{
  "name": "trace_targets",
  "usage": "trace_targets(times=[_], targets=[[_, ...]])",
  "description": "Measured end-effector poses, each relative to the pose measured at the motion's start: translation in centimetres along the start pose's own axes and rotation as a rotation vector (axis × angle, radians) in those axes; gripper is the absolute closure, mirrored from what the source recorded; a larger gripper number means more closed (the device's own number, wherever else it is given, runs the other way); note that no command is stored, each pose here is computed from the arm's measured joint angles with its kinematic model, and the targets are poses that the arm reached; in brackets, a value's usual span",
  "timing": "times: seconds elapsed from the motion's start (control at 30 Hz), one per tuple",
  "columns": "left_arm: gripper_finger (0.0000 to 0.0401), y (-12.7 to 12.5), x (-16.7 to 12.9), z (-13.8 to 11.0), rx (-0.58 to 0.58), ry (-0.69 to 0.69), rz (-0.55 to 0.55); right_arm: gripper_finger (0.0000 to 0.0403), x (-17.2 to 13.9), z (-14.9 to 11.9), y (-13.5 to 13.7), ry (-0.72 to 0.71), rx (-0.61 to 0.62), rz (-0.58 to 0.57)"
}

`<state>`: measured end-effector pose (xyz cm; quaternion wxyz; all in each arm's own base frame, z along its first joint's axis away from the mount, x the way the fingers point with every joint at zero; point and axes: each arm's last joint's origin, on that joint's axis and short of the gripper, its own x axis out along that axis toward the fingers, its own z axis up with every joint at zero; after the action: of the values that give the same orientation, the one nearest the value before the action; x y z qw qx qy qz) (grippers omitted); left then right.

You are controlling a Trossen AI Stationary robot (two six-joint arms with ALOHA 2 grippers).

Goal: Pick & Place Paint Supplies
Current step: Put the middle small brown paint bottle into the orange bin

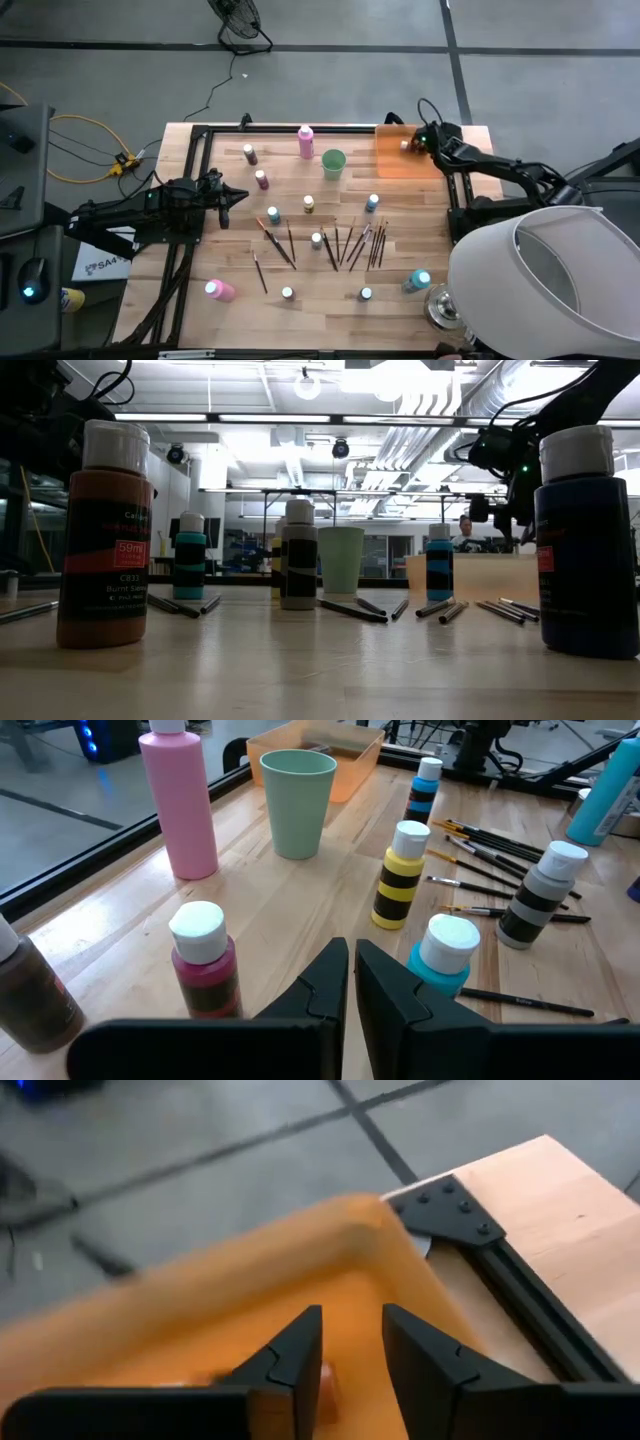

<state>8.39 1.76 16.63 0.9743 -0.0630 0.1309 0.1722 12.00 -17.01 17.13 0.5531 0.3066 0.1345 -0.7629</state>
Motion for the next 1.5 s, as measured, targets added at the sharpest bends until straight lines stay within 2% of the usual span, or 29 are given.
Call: trace_targets(times=[0.27,0.43,0.5,0.73,0.9,1.1,1.3,1.5], targets=[[0.0379,0.0,0.0,0.0,0.000,0.000,0.001,0.0239,-1.1,-1.3,0.7,0.129,-0.238,0.106],[0.0379,0.0,0.0,0.0,0.000,0.000,0.000,0.0212,-2.3,-0.8,2.7,0.235,-0.509,0.350],[0.0379,0.0,0.0,0.0,0.000,0.000,0.000,0.0209,-2.7,-0.5,3.5,0.259,-0.621,0.397],[0.0379,0.0,0.0,0.0,0.000,0.000,0.000,0.0209,-2.3,-0.1,5.8,0.276,-1.021,0.315],[0.0379,0.0,0.0,0.0,0.000,0.000,0.000,0.0193,-1.4,-0.3,8.0,0.284,-1.220,0.290],[0.0379,0.0,0.0,0.0,0.000,0.000,0.000,0.0149,-0.1,-0.6,9.6,0.314,-1.350,0.181],[0.0379,0.0,0.0,0.0,0.000,0.000,0.000,0.0108,0.9,0.0,10.6,0.390,-1.354,0.147],[0.0379,0.0,0.0,0.0,0.000,0.000,0.000,0.0105,2.3,0.2,11.2,0.456,-1.335,0.165]])
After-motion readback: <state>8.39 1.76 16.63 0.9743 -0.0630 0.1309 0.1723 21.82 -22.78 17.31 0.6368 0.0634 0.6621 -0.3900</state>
